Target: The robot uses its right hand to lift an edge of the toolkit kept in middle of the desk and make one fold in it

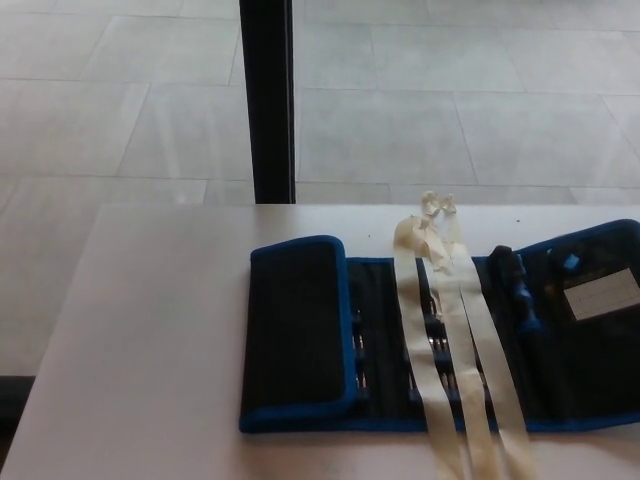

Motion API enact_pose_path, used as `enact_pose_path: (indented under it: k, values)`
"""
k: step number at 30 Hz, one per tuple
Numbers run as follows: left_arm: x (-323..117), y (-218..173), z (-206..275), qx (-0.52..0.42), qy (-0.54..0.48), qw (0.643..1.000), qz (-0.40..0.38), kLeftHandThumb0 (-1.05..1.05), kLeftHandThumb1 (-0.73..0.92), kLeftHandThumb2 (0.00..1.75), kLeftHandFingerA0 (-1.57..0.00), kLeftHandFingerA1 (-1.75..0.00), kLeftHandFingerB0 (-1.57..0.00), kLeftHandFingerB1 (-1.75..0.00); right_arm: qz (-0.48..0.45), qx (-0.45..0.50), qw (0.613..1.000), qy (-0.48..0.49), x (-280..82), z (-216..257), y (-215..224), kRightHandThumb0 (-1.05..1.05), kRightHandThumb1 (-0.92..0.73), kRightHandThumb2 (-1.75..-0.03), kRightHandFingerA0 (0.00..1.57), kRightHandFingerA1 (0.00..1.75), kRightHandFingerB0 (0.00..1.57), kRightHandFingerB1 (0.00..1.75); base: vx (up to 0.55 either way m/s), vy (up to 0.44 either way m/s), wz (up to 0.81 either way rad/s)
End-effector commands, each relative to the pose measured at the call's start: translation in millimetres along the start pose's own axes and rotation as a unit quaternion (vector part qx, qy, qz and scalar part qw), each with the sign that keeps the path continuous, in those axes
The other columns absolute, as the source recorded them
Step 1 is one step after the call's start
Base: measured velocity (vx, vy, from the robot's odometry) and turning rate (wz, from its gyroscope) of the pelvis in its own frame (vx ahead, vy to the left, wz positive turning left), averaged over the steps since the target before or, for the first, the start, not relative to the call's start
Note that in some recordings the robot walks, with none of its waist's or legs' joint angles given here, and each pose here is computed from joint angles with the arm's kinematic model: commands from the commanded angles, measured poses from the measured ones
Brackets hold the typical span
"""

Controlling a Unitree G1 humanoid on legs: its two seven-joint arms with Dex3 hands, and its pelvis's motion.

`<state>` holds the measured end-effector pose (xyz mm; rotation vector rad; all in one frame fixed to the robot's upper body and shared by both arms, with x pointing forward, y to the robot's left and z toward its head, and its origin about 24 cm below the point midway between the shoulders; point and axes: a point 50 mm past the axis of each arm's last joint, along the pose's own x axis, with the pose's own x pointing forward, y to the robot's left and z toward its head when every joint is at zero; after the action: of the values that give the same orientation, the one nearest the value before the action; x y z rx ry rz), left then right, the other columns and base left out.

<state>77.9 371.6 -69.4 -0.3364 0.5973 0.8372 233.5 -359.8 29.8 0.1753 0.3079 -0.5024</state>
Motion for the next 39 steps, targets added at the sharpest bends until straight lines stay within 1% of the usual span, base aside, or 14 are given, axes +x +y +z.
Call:
enact_pose_path:
  k: [1,3,4,5,8,11,12,26,29,32,33,34,35,39]
  values:
    - [1,4,3,0.004,0.002,1.000,0.007,-0.90,0.78,0.92,-0.09,-0.52,-0.13,-0.44,-0.011,-0.031,0.999,-0.003,4,5,6,-0.72,-0.84,-0.65,0.46,0.47,0.36,0.35,0.00,0.000,0.00]
    - [2,4,2,-0.012,0.002,1.000,0.006,-0.89,0.78,0.91,-0.10,-0.52,-0.11,-0.43,-0.006,-0.038,0.999,-0.005,8,5,12,-0.71,-0.84,-0.65,0.44,0.47,0.34,0.35,0.00,0.000,0.00]
    - [3,4,2,-0.005,0.002,1.000,0.004,-0.84,0.92,0.74,-0.11,-0.49,-0.14,-0.38,-0.001,-0.042,0.999,-0.005,9,5,14,-0.70,-0.85,-0.66,0.42,0.47,0.33,0.36,0.00,0.000,0.00]
    - [2,3,3,-0.003,0.001,1.000,0.003,-0.90,0.78,0.92,-0.09,-0.52,-0.11,-0.44,0.002,-0.053,0.999,-0.006,10,4,17,-0.71,-0.86,-0.66,0.41,0.46,0.33,0.35,0.00,0.000,0.00]
    - [0,0,4,-0.009,-0.002,1.000,0.000,-0.84,0.92,0.74,-0.14,-0.54,-0.16,-0.43,0.004,-0.062,0.998,-0.005,12,3,21,-0.72,-0.86,-0.66,0.40,0.45,0.32,0.35,0.00,0.000,0.00]
    - [1,-1,4,-0.003,-0.002,1.000,-0.004,-0.89,0.79,0.92,-0.09,-0.52,-0.10,-0.45,0.007,-0.073,0.997,0.000,14,-2,29,-0.71,-0.87,-0.66,0.41,0.48,0.33,0.36,0.00,0.000,0.00]
    - [2,0,5,-0.008,-0.002,1.000,-0.003,-0.85,0.92,0.73,-0.09,-0.50,-0.17,-0.42,-0.003,-0.069,0.998,0.012,16,-10,32,-0.75,-0.85,-0.65,0.44,0.47,0.35,0.37,0.00,0.000,0.00]
    - [3,-4,8,-0.019,-0.009,1.000,0.007,-0.83,0.92,0.74,-0.15,-0.52,-0.15,-0.39,-0.041,-0.053,0.996,0.064,17,-52,34,-0.78,-0.88,-0.66,0.42,0.49,0.34,0.36,0.00,0.000,0.00]
    - [2,-4,8,-0.014,-0.013,1.000,-0.003,-0.83,0.92,0.77,-0.14,-0.52,-0.16,-0.43,-0.044,-0.011,0.997,0.064,17,-53,41,-0.84,-0.73,-0.79,0.38,0.52,0.30,0.41,0.00,0.000,0.00]
    - [2,-3,8,-0.013,-0.011,1.000,0.002,-0.84,0.92,0.77,-0.14,-0.52,-0.17,-0.42,-0.055,0.100,0.991,0.065,19,-54,60,-0.76,-0.82,-0.65,0.42,0.50,0.35,0.39,0.00,0.000,0.00]
    - [3,-4,8,-0.012,-0.010,1.000,0.003,-0.84,0.92,0.77,-0.15,-0.50,-0.17,-0.41,-0.050,0.132,0.988,0.063,18,-53,65,-0.79,-0.75,-0.73,0.37,0.53,0.27,0.41,0.00,0.000,0.00]
    - [3,-5,8,-0.010,-0.010,1.000,0.001,-0.84,0.92,0.78,-0.14,-0.51,-0.15,-0.41,-0.049,0.153,0.985,0.059,18,-54,67,-0.68,-0.64,-1.07,0.37,0.63,0.15,0.48,0.00,0.000,0.00]
    - [3,-7,8,-0.007,-0.011,1.000,-0.002,-0.85,0.92,0.77,-0.14,-0.51,-0.14,-0.40,-0.053,0.179,0.981,0.056,17,-54,71,-0.75,-0.85,-0.65,0.39,0.52,0.30,0.40,0.00,0.000,0.00]
    - [2,-5,8,-0.016,-0.011,1.000,-0.001,-0.83,0.92,0.77,-0.14,-0.52,-0.15,-0.46,-0.054,0.228,0.970,0.056,10,-55,84,-0.75,-0.87,-0.66,0.41,0.55,0.29,0.42,0.00,0.000,0.00]
